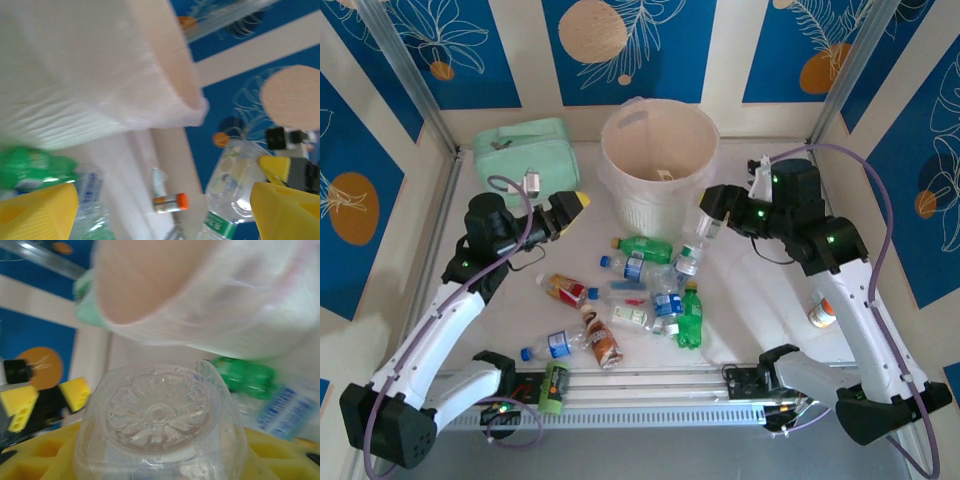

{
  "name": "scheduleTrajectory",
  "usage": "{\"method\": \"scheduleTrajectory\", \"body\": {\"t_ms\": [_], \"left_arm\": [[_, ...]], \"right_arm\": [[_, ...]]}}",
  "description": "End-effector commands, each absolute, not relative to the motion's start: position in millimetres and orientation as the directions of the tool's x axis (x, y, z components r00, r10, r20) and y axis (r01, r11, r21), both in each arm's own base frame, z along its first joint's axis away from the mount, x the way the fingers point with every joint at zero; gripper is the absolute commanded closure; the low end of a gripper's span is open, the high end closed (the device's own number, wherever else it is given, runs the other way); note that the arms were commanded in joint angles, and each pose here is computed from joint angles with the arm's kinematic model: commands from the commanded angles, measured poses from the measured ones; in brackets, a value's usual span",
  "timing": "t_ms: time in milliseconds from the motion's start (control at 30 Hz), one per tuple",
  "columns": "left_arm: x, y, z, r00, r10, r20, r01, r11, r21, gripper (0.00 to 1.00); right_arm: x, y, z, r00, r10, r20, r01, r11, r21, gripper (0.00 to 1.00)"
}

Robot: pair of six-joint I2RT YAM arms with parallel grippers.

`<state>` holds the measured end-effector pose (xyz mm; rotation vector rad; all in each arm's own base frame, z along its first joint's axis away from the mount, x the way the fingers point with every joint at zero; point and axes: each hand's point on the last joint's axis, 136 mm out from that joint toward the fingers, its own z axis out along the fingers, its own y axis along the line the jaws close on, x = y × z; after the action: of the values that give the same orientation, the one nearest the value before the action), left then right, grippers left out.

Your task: Put the plastic bottles in the bin

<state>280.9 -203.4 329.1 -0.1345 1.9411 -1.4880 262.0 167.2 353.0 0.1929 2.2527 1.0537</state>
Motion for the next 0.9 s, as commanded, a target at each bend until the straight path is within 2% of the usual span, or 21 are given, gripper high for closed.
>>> {"method": "scheduleTrajectory", "body": {"t_ms": [0, 267, 367, 500, 667, 867], "left_arm": [[257, -233, 384, -0.763, -0.389, -0.516, 0.503, 0.144, -0.852, 0.1], [237, -281, 410, -0.786, -0.271, -0.556, 0.59, -0.059, -0.805, 0.09], [235, -295, 413, -0.794, -0.229, -0.563, 0.594, -0.095, -0.799, 0.09], [231, -303, 422, -0.785, -0.214, -0.582, 0.614, -0.146, -0.775, 0.1], [229, -310, 424, -0.793, -0.183, -0.582, 0.609, -0.183, -0.772, 0.21], [222, -313, 423, -0.792, -0.162, -0.589, 0.611, -0.207, -0.764, 0.23]], "right_arm": [[257, 204, 394, -0.819, 0.309, -0.484, -0.296, 0.496, 0.816, 0.44], [256, 240, 422, -0.857, 0.212, -0.469, -0.404, 0.287, 0.868, 0.44], [255, 250, 424, -0.874, 0.172, -0.454, -0.41, 0.24, 0.88, 0.44], [252, 260, 426, -0.882, 0.134, -0.451, -0.42, 0.208, 0.883, 0.44], [253, 270, 422, -0.892, 0.109, -0.438, -0.412, 0.2, 0.889, 0.44], [258, 274, 423, -0.893, 0.115, -0.434, -0.409, 0.19, 0.892, 0.44]]}}
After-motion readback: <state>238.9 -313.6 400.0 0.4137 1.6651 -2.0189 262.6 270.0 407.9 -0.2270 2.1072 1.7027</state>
